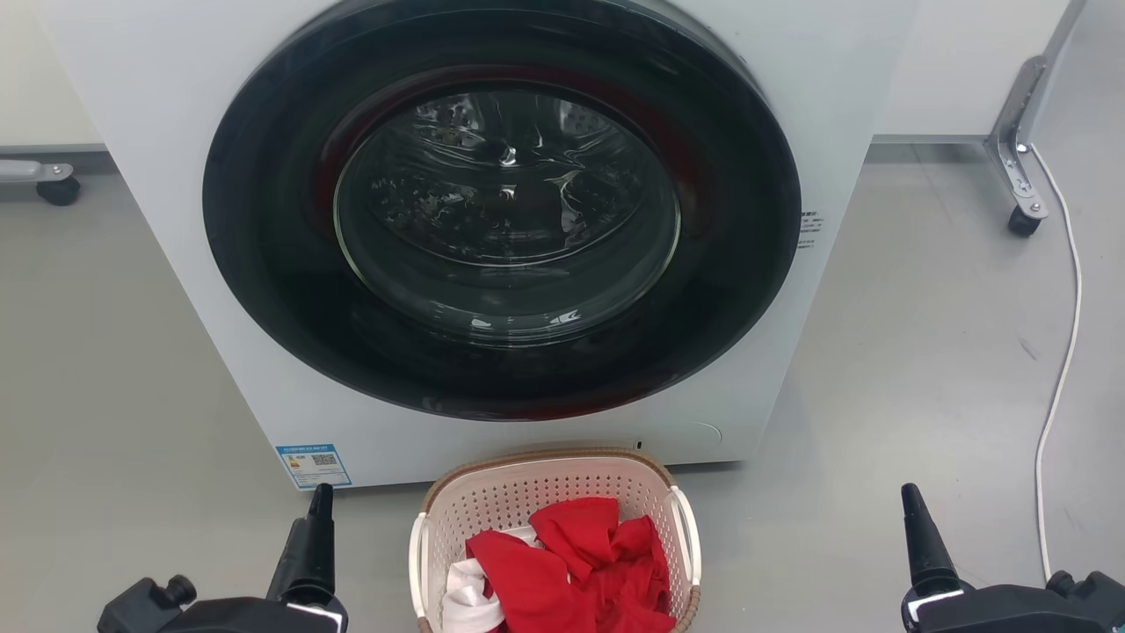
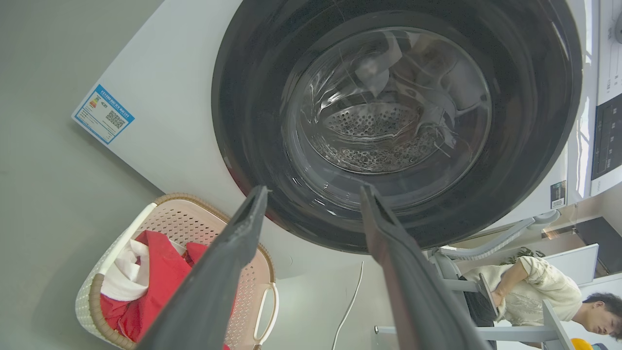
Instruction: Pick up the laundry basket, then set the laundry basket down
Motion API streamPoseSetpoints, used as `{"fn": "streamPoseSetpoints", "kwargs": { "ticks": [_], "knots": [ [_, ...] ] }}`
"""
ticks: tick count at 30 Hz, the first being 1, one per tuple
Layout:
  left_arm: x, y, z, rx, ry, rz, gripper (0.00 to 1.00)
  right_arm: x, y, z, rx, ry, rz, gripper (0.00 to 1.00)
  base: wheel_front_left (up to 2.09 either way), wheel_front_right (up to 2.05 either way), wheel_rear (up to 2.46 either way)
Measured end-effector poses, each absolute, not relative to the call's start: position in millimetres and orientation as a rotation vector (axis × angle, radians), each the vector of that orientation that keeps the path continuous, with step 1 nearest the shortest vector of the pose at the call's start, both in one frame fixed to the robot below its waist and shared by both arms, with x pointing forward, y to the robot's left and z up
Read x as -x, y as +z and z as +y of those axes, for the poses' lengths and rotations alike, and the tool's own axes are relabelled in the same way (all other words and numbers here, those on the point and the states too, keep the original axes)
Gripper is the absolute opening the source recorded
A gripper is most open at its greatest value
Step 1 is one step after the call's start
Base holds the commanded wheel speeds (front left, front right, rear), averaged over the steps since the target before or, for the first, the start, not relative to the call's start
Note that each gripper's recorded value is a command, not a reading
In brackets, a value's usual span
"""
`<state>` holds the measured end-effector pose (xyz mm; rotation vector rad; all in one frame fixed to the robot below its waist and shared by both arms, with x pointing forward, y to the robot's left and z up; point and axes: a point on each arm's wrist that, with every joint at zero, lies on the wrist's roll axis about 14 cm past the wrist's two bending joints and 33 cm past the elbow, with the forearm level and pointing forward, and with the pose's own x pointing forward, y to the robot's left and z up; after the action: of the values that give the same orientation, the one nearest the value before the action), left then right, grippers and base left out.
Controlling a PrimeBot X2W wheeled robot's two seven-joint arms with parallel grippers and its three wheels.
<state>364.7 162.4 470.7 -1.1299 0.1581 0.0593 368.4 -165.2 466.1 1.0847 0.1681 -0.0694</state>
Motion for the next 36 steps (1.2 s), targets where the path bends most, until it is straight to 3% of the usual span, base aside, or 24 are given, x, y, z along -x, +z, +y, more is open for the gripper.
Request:
{"fn": "streamPoseSetpoints", "kwargs": {
  "ticks": [17,36],
  "knots": [
    [-363,485,152,0.696,-0.014,0.117,1.00,-368,481,-148,-0.748,0.008,0.131,1.00,0.00,0.00,0.00],
    [-354,503,139,0.367,-0.065,0.016,1.00,-361,499,-132,-0.454,0.065,0.041,1.00,0.00,0.00,0.00]
  ]
}}
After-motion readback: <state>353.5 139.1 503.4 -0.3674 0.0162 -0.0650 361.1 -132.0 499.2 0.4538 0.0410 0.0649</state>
